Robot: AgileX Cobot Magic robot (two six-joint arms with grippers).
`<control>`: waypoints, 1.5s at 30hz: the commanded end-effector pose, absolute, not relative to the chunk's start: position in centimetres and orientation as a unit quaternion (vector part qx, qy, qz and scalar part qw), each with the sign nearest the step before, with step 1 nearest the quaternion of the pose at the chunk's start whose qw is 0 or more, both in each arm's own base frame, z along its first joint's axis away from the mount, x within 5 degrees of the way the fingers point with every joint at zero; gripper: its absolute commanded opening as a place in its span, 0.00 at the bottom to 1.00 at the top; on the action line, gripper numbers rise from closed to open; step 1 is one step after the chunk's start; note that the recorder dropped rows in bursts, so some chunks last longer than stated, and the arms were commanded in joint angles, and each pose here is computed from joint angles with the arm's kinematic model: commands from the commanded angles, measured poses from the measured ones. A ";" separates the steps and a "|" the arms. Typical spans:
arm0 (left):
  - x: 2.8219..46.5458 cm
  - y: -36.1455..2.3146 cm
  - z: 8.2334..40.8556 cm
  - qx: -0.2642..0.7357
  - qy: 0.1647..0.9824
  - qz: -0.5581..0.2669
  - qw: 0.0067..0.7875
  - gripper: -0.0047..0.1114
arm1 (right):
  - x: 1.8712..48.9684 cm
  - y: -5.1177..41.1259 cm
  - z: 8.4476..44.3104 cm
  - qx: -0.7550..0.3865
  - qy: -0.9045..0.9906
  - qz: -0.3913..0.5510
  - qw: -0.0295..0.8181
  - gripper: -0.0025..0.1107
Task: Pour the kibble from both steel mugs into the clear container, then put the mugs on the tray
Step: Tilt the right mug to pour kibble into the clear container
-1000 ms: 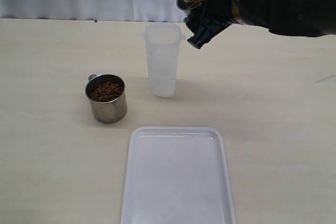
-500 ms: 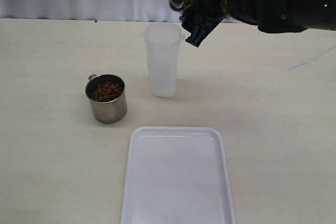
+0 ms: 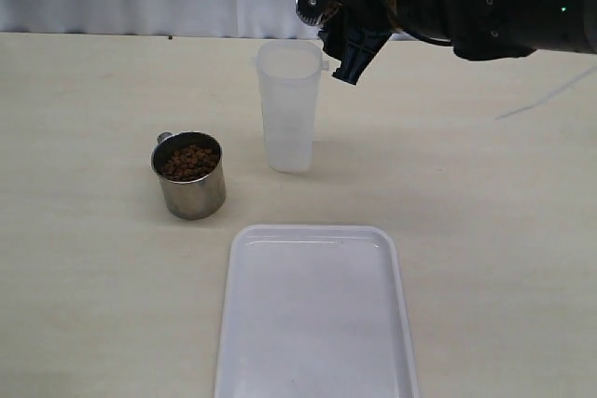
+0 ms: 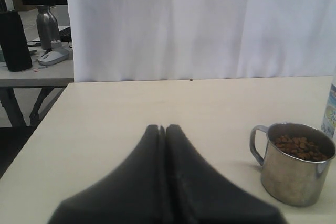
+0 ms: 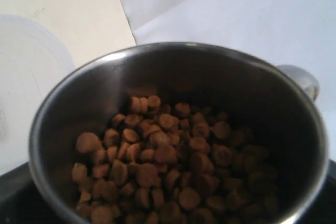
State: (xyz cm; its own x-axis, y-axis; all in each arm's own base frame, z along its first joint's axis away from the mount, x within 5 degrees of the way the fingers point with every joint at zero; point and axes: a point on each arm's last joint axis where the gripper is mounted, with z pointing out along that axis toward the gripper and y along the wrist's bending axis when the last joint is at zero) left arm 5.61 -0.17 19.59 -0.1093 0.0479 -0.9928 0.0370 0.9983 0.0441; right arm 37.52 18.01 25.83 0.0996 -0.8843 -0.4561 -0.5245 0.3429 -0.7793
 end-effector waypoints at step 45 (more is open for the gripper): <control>5.6 -0.2 19.6 0.028 0.742 0.000 0.670 0.04 | 38.8 19.1 26.7 -0.650 0.523 -0.277 0.477 0.06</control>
State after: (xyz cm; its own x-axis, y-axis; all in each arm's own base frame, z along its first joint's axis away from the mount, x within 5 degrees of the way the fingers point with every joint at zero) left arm 5.61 -0.17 19.59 -0.1093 0.0479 -0.9928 0.0370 0.9983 0.0441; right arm 38.61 19.02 25.62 0.2903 -0.9443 -0.1549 -0.4488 0.0086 -0.8936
